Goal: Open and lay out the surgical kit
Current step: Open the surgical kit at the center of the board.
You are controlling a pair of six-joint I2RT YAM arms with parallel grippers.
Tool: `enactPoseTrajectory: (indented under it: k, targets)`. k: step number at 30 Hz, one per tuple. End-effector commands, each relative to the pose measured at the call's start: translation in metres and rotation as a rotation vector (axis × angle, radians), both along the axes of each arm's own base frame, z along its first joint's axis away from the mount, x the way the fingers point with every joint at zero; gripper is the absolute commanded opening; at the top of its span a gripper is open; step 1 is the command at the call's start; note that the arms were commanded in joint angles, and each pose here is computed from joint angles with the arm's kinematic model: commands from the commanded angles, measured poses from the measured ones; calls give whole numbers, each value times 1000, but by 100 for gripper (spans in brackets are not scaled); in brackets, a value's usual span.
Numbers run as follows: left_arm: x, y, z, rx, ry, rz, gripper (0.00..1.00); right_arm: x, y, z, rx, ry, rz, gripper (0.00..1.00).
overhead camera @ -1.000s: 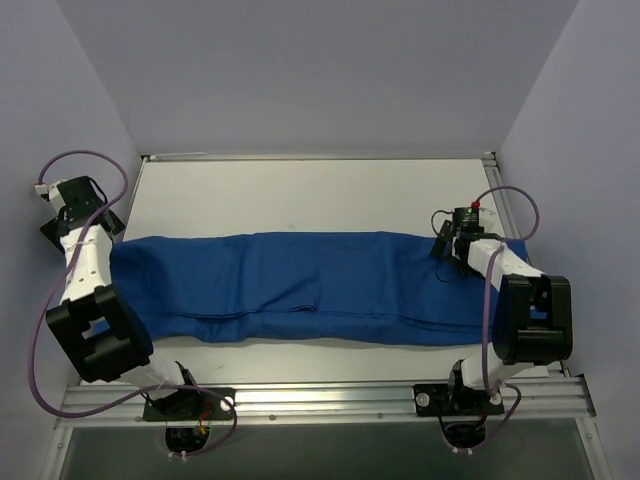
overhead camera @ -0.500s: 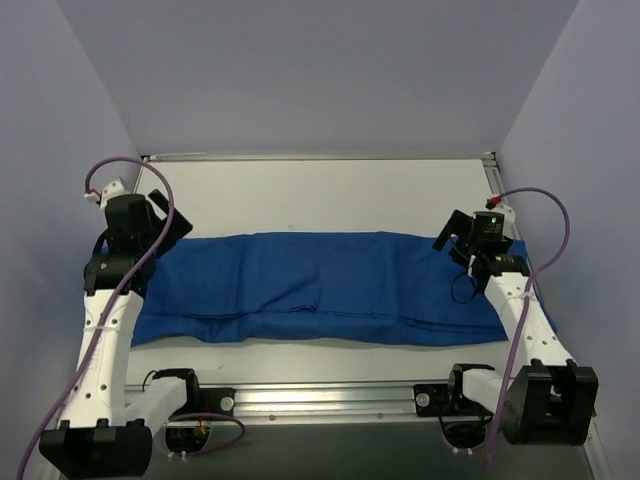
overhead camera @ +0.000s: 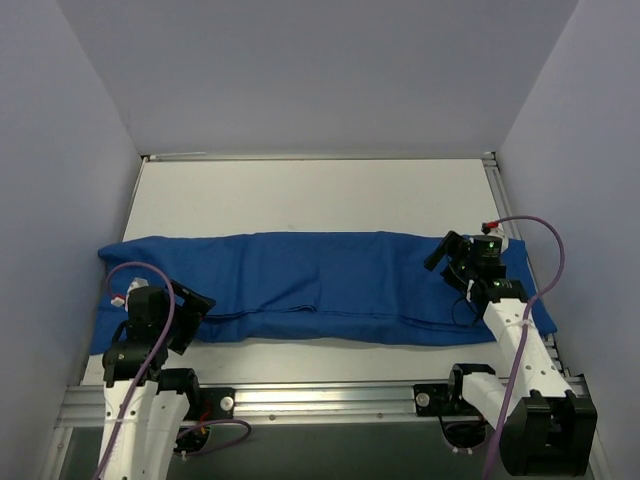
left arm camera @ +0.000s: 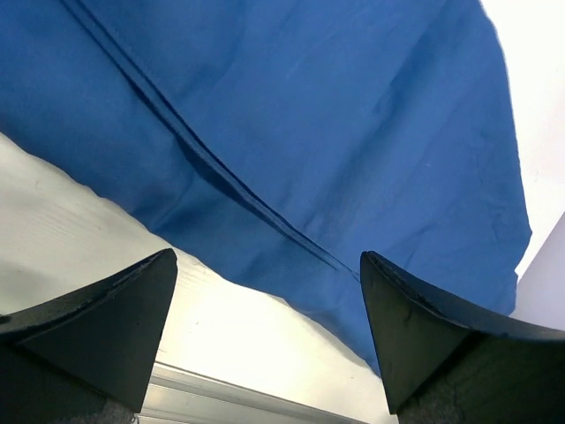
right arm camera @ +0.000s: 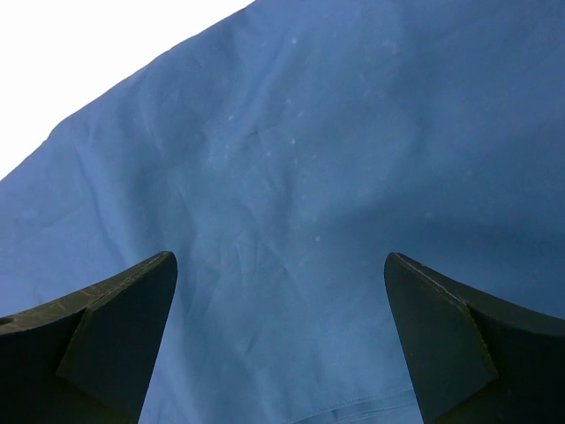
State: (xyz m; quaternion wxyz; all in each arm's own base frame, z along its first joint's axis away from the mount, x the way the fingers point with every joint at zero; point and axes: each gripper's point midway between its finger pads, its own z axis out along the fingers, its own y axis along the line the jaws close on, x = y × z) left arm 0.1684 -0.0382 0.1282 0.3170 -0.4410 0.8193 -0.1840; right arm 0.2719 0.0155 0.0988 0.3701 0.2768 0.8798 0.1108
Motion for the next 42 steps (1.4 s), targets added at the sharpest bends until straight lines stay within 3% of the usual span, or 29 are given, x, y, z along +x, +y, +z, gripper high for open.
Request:
enactPoseTrajectory:
  k: [1,7,15,17,19,22,23,25,27,32,35,36,37,39,40,42]
  targets:
    - [17,-6,1,-86,-58,55,94,-2,6,4,34,-23,1,100]
    - [31,-1,-29,-82,2,101,94,-11,-2,10,13,-45,-42,100]
    - [72,-21,-35,-136,-74,76,94,-22,0,5,14,-31,-30,100]
    - [79,-19,-39,-117,-70,103,100,-23,5,4,32,-30,-14,100]
    - [82,-22,-37,-103,-73,102,87,-22,9,5,53,-34,2,100]
    - [91,-18,-27,-58,-93,124,59,-22,13,6,55,-38,33,100]
    - [94,-18,-25,-49,-96,125,46,-22,15,9,53,-47,51,100]
    - [98,-14,-17,-17,-109,138,31,-19,17,15,43,-71,82,100]
    - [99,-11,-5,7,-105,150,3,-17,20,25,35,-106,106,100]
    - [104,-9,26,36,-157,152,2,-7,54,57,-59,-206,312,100]
    - [103,-12,40,32,-166,134,2,-5,119,70,-170,-261,499,100]
    - [105,-14,50,26,-185,126,2,2,129,80,-258,-291,481,100]
    - [104,-14,53,27,-179,124,2,-20,177,83,-302,-326,624,100]
    - [107,-16,68,27,-197,112,2,-22,205,68,-540,-316,676,100]
    - [105,-16,70,34,-186,109,2,-39,243,81,-569,-374,766,100]
    - [107,-17,76,42,-190,98,2,-44,272,53,-740,-338,866,100]
